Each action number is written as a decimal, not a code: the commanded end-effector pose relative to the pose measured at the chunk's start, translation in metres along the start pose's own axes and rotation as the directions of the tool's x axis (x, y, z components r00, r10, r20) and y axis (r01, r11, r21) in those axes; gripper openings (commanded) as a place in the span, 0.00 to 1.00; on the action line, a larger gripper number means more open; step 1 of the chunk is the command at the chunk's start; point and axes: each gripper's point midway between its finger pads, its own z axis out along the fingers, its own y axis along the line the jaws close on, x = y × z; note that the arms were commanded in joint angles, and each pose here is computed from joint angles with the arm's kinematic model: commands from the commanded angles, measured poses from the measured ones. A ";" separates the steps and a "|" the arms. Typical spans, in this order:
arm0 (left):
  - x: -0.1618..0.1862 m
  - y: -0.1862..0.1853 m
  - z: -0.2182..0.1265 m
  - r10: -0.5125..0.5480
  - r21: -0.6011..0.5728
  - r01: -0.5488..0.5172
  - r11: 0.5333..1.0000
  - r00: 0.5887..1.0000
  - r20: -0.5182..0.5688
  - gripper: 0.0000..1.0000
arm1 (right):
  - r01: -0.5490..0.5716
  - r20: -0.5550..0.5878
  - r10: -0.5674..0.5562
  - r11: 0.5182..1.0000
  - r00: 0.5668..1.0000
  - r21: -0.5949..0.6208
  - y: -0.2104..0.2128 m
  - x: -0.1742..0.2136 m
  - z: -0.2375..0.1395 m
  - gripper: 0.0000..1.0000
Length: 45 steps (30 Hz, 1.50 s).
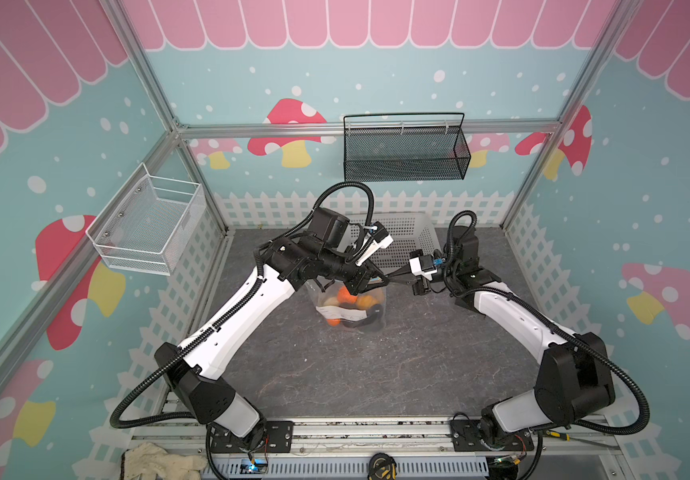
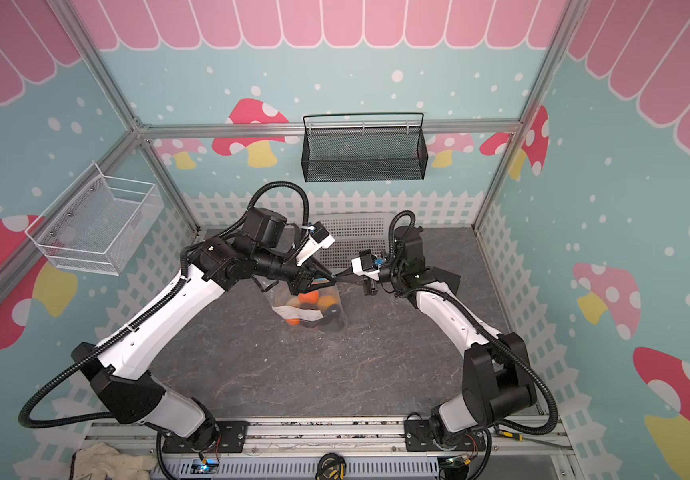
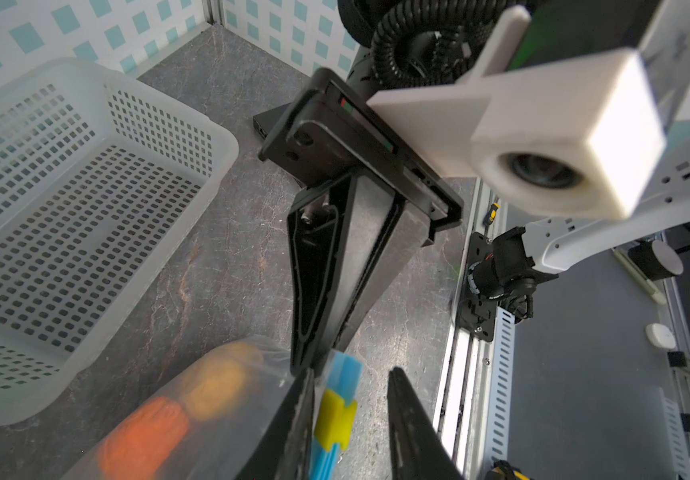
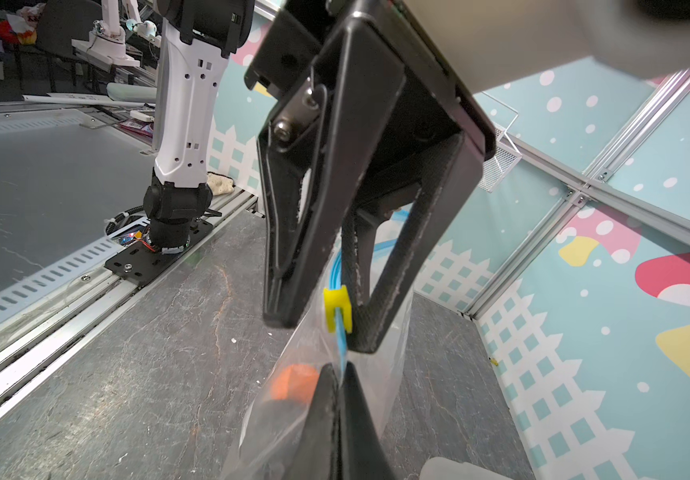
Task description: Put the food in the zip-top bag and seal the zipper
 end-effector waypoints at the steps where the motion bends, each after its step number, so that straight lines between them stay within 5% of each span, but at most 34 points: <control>1: 0.003 0.001 -0.006 0.031 -0.043 -0.032 0.999 0.999 -0.011 0.18 | 0.060 0.028 -0.059 0.998 0.998 -0.018 0.000 -0.015 -0.004 0.00; 9: 0.003 0.014 -0.011 0.033 -0.131 -0.035 0.991 0.999 -0.017 0.03 | 0.053 0.028 -0.053 0.998 0.998 -0.018 0.000 -0.013 -0.004 0.00; 32: 0.004 0.018 -0.022 0.044 -0.194 -0.044 0.980 0.999 -0.005 0.00 | 0.040 0.021 -0.039 0.999 0.999 -0.009 -0.003 -0.010 -0.007 0.00; 34: -0.002 0.013 -0.018 0.045 -0.162 -0.043 0.986 0.999 0.010 0.00 | 0.020 0.027 -0.020 1.000 0.999 -0.017 -0.002 -0.010 -0.006 0.24; 38: -0.012 0.003 -0.011 0.077 -0.134 -0.074 0.988 0.997 0.015 0.00 | -0.027 0.044 0.029 0.999 0.999 -0.044 0.003 -0.013 -0.004 0.50; 42: -0.017 -0.004 -0.009 0.114 -0.123 -0.110 0.986 0.993 0.020 0.00 | -0.070 0.047 0.073 0.996 0.996 -0.055 0.006 -0.014 -0.002 0.55; 45: -0.018 -0.008 -0.008 0.147 -0.117 -0.144 0.983 0.989 0.016 0.00 | -0.125 0.045 0.128 0.990 0.991 -0.061 0.002 -0.013 -0.001 0.44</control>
